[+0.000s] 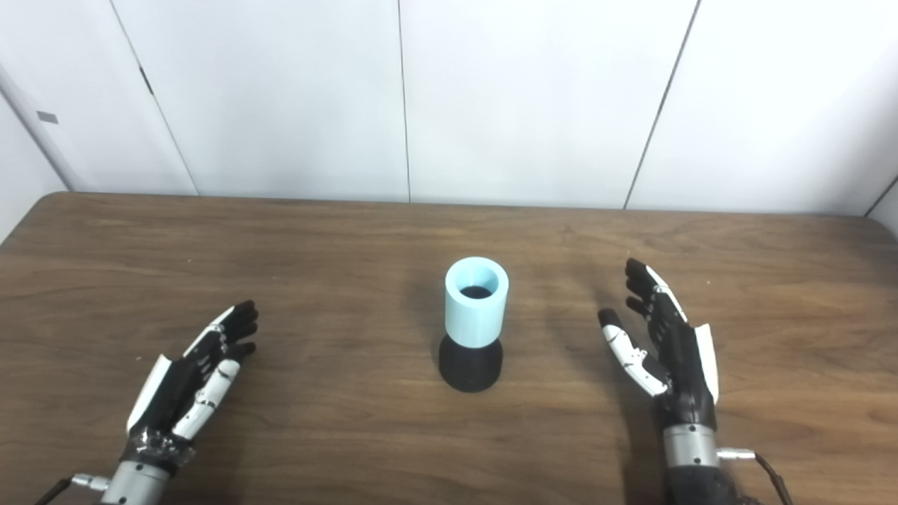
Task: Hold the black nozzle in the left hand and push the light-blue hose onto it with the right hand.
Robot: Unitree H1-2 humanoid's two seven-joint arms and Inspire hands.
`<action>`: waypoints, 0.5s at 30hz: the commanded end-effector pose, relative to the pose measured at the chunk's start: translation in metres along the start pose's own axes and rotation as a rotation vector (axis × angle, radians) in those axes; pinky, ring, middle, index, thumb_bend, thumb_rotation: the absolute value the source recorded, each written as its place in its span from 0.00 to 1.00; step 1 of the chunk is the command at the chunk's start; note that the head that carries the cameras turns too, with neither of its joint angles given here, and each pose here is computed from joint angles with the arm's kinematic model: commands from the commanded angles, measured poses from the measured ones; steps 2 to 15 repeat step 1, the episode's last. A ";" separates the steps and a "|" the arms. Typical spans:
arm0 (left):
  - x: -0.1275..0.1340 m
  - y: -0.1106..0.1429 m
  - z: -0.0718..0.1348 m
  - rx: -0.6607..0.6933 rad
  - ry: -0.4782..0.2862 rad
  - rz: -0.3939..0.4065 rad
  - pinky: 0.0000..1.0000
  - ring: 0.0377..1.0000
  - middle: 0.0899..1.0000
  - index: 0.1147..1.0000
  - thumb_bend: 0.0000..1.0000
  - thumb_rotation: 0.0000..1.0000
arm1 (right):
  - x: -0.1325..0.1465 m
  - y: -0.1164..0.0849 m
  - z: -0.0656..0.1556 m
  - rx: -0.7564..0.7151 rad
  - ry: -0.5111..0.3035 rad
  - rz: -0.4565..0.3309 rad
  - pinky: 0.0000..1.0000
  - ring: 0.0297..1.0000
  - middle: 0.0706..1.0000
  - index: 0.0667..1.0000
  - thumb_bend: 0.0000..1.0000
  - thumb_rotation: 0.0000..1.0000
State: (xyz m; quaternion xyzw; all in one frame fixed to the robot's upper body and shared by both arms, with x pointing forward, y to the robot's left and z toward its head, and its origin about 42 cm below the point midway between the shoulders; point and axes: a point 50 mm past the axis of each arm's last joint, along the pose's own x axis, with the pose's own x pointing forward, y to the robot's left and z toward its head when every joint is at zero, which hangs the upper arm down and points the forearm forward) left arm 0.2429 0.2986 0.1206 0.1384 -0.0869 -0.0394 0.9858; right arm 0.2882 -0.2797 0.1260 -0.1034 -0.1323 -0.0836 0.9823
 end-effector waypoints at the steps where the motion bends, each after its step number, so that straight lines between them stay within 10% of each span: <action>1: -0.002 -0.003 -0.009 -0.044 -0.024 0.038 0.84 0.89 0.88 0.87 0.14 0.57 | 0.004 -0.004 0.006 0.018 -0.071 -0.017 0.81 0.86 0.86 0.83 0.15 0.02; 15: -0.002 -0.003 -0.009 -0.044 -0.024 0.038 0.84 0.89 0.88 0.87 0.14 0.57 | 0.004 -0.004 0.006 0.018 -0.071 -0.017 0.81 0.86 0.86 0.83 0.15 0.02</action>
